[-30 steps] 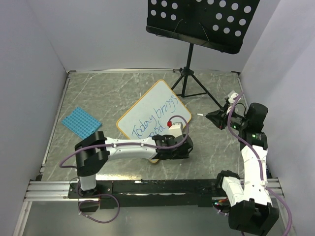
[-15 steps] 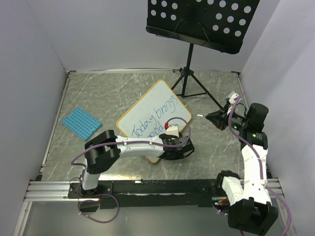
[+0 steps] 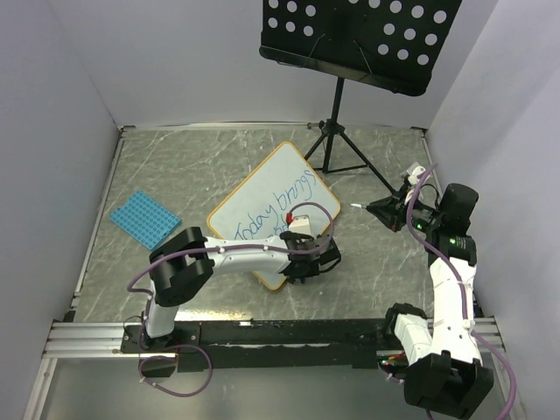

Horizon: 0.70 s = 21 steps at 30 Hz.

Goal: Write a sentence on the whiteboard
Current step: Pick up the pen cap from the center of the board.

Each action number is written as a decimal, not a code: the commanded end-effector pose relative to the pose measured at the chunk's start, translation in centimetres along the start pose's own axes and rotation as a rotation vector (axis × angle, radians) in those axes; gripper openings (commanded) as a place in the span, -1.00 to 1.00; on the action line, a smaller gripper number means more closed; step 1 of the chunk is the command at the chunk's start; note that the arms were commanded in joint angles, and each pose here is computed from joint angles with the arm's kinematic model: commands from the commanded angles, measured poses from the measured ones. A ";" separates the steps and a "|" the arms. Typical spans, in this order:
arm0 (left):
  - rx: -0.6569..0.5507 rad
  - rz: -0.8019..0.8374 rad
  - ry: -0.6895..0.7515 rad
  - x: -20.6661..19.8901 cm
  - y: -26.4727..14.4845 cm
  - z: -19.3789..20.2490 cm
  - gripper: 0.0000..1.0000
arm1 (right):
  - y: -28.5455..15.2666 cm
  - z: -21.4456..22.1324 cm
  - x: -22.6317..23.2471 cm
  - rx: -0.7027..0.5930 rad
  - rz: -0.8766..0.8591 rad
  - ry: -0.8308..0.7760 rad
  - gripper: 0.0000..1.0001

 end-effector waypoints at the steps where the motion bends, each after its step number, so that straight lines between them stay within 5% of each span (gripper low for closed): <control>1: -0.005 -0.022 0.005 0.2 0.9 0.0 -0.22 | -0.1 -0.9 0.3 -0.019 -0.025 -0.029 -1.00; 21: 0.069 -0.074 0.123 0.7 4.0 2.6 -0.33 | -0.3 -1.1 0.5 -0.028 -0.032 -0.032 -1.00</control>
Point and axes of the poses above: each gripper's point midway between its finger pads, its own y axis out along the fingers, its own x axis along the line the jaws close on, z = x × y, the point moved 1 cm from there along -y, back along the fingers, and after that the axes turned 10 degrees about y, right-handed, at the moved point
